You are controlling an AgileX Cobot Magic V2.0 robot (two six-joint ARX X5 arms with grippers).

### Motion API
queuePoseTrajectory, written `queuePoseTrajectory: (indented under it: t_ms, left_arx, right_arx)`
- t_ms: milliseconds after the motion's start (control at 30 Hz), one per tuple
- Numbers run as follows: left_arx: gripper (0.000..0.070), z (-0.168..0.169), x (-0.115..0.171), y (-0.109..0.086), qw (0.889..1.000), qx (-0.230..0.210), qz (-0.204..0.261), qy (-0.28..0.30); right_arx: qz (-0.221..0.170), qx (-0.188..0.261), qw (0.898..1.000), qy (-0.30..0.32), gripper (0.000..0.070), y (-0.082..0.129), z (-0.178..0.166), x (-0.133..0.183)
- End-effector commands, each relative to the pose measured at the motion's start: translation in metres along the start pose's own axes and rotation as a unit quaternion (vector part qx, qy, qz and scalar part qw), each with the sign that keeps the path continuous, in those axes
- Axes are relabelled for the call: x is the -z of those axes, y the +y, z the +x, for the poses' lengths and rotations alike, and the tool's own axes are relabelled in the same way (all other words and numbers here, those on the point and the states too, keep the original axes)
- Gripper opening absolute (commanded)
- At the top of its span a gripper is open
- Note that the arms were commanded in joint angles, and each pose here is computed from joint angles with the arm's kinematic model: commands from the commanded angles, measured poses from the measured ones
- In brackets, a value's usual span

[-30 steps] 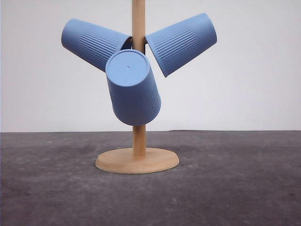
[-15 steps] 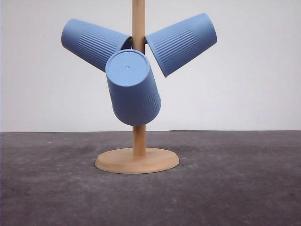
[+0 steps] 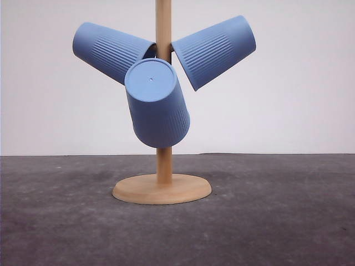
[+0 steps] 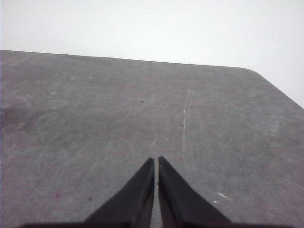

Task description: Place three cups

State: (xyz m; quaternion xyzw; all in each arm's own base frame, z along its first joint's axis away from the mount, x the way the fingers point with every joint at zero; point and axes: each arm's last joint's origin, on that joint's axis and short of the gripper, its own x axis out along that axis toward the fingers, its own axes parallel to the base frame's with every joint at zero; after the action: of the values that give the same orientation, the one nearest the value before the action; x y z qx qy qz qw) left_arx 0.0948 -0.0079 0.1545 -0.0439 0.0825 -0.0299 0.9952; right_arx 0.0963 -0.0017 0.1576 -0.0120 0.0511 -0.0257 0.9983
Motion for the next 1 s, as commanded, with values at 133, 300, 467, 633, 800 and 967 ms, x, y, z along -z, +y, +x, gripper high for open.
queuePoseTrajectory:
  t_ms: [133,300,467,633,800,967]
  left_arx:
    - [0.0,0.0013,0.0047,0.0006,1.0,-0.002,0.0,0.008]
    - [0.0,0.0013,0.0047,0.0006,1.0,-0.002,0.0,0.008]
    - [0.0,0.0013,0.0047,0.0006,1.0,-0.002,0.0,0.008]
    - [0.0,0.0013,0.0047,0.0006,1.0,-0.002,0.0,0.008]
    - [0.0,0.0013,0.0047,0.0006,1.0,-0.002,0.0,0.008]
    - [0.0,0.0013,0.0047,0.0006,1.0,-0.002,0.0,0.008]
  right_arx:
    - [0.006,0.001,1.0,-0.003,0.0013,0.0,0.0004,0.0002]
    - [0.006,0.001,1.0,-0.003,0.0013,0.0,0.0004,0.0002]
    - [0.006,0.001,1.0,-0.003,0.0013,0.0,0.0004,0.0002]
    - [0.006,0.001,1.0,-0.003,0.0013,0.0,0.0004,0.0002]
    - [0.006,0.001,1.0,-0.003,0.0013,0.0,0.0004,0.0002]
    - [0.006,0.001,1.0,-0.003,0.0013,0.0,0.0004,0.0002]
